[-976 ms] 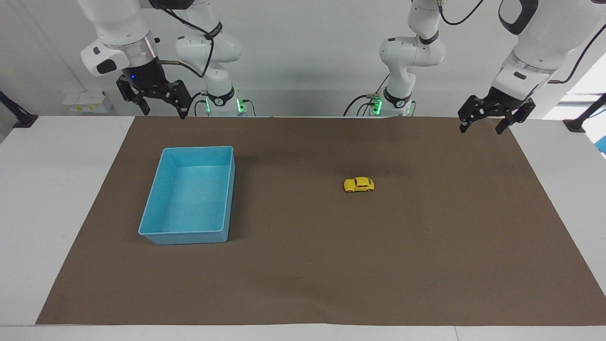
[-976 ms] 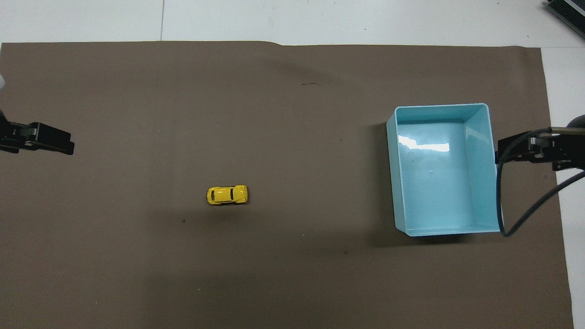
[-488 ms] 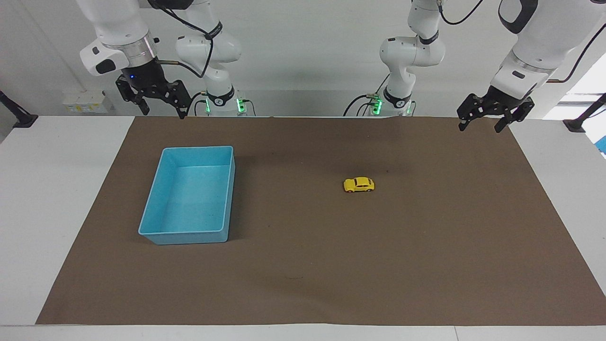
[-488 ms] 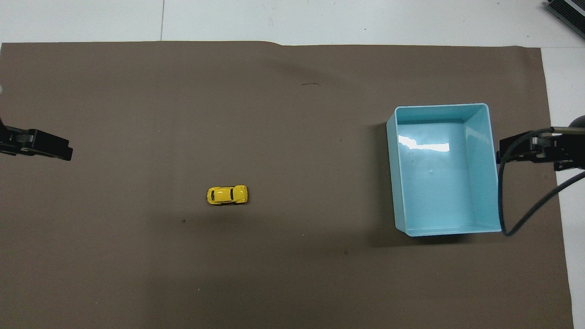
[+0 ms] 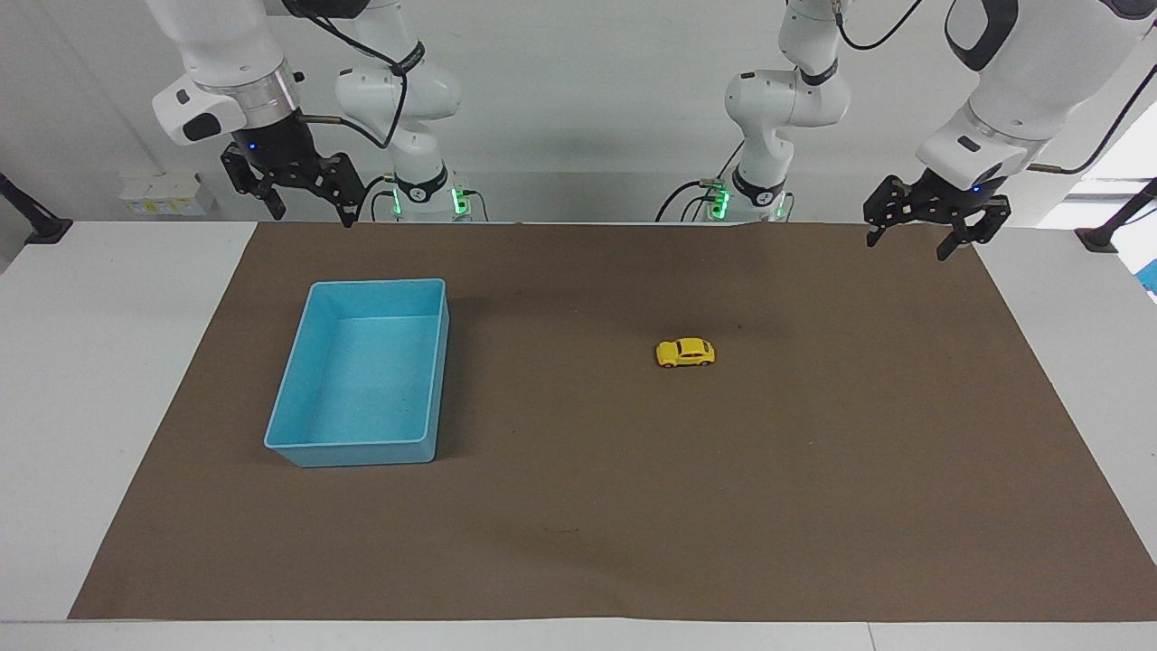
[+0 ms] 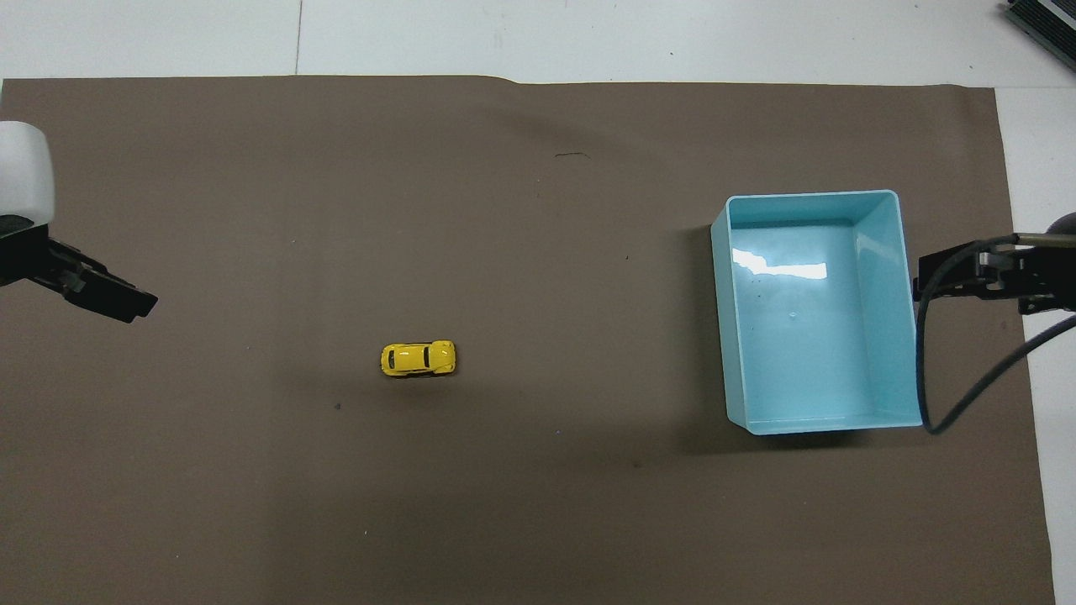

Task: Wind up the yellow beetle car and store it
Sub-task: 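Reach the left gripper down toward the yellow toy car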

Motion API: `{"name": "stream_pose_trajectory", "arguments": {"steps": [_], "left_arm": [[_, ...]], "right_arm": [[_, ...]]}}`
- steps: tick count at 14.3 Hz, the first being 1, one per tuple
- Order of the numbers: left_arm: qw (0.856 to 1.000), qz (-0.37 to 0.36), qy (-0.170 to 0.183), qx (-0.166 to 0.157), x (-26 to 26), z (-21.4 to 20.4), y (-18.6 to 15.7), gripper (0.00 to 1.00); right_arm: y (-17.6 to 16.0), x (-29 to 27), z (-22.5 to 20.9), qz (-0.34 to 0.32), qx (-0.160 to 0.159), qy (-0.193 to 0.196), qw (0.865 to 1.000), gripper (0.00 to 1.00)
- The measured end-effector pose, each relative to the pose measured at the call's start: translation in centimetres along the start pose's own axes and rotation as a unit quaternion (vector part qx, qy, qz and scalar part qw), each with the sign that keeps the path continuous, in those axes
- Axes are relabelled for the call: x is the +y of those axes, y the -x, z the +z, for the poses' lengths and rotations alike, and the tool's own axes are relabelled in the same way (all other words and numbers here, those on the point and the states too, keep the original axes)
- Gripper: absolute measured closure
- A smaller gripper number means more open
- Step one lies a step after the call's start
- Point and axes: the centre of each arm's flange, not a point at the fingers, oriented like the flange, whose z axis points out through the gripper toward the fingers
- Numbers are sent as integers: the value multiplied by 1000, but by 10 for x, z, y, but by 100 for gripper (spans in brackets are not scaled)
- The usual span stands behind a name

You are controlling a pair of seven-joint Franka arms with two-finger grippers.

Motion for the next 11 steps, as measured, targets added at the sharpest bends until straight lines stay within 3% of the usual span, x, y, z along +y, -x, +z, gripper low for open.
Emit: {"name": "stream_pose_trajectory", "arguments": {"steps": [5, 11], "left_arm": [[989, 149, 12, -11, -6, 20, -10, 0], [960, 278, 12, -3, -1, 56, -43, 0]], "right_arm": [[0, 0, 0, 0, 0, 0, 1000, 0], [0, 0, 0, 0, 0, 0, 1000, 0]]}}
